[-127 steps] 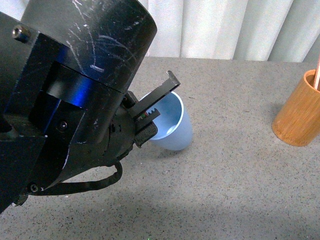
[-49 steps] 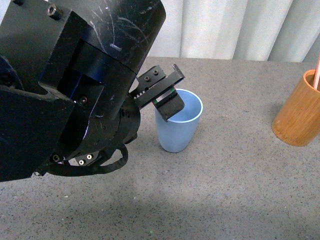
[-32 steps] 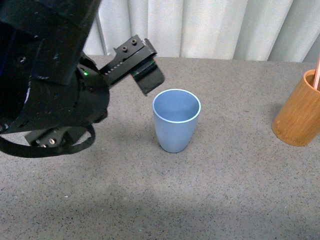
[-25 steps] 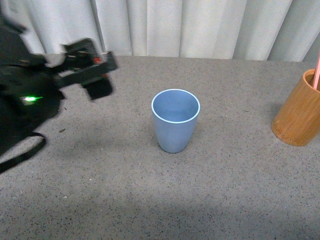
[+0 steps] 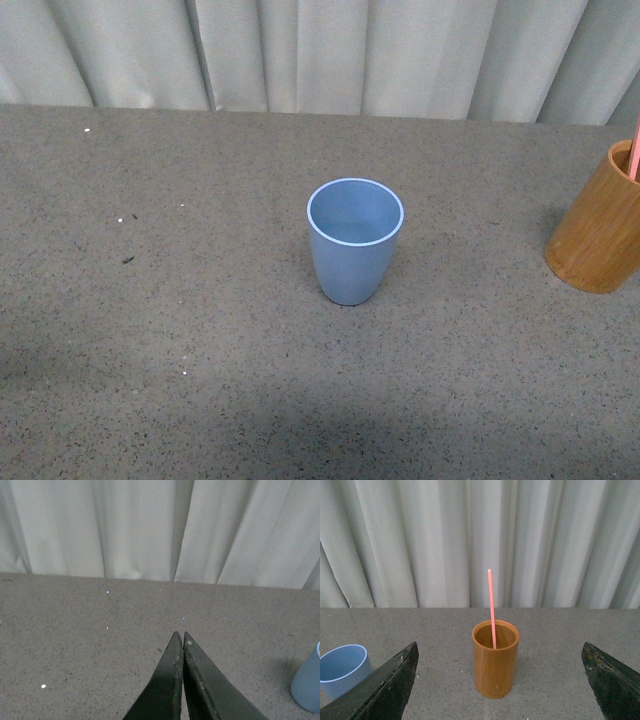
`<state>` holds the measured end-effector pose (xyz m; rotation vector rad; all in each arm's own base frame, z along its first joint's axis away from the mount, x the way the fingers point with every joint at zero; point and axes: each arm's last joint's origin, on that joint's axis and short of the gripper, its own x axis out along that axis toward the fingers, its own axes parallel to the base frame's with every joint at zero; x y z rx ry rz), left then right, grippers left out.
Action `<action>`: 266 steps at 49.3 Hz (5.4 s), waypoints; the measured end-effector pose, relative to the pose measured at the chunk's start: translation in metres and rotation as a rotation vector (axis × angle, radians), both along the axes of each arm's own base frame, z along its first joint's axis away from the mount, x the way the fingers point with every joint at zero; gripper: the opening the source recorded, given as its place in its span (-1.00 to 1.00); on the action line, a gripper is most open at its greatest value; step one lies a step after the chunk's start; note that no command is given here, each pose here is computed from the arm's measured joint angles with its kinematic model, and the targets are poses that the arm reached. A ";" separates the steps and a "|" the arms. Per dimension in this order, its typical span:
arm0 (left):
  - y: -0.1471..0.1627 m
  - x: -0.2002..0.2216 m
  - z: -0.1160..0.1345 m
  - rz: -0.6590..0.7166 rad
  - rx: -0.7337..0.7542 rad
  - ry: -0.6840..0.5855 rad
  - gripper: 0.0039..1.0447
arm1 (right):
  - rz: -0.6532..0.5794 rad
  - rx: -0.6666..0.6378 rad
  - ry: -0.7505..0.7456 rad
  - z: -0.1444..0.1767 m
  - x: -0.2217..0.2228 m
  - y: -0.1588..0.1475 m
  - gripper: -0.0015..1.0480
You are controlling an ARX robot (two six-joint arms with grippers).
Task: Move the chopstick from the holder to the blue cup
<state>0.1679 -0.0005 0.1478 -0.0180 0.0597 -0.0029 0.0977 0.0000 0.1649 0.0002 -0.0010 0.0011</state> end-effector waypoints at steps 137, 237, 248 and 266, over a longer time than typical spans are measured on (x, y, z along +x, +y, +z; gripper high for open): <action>0.000 -0.071 0.021 0.001 0.013 -0.074 0.88 | -0.285 -0.079 0.383 -0.023 0.263 0.018 0.82; 0.000 -0.071 0.021 0.001 0.013 -0.074 0.88 | 0.006 -0.116 -0.244 0.084 0.222 0.104 -0.95; 0.000 -0.071 0.021 0.001 0.013 -0.074 0.88 | 0.076 -0.043 -0.235 0.071 0.218 0.139 -0.95; 0.000 -0.071 0.021 0.001 0.013 -0.074 0.88 | 0.082 0.080 -0.206 0.053 0.205 0.174 -0.95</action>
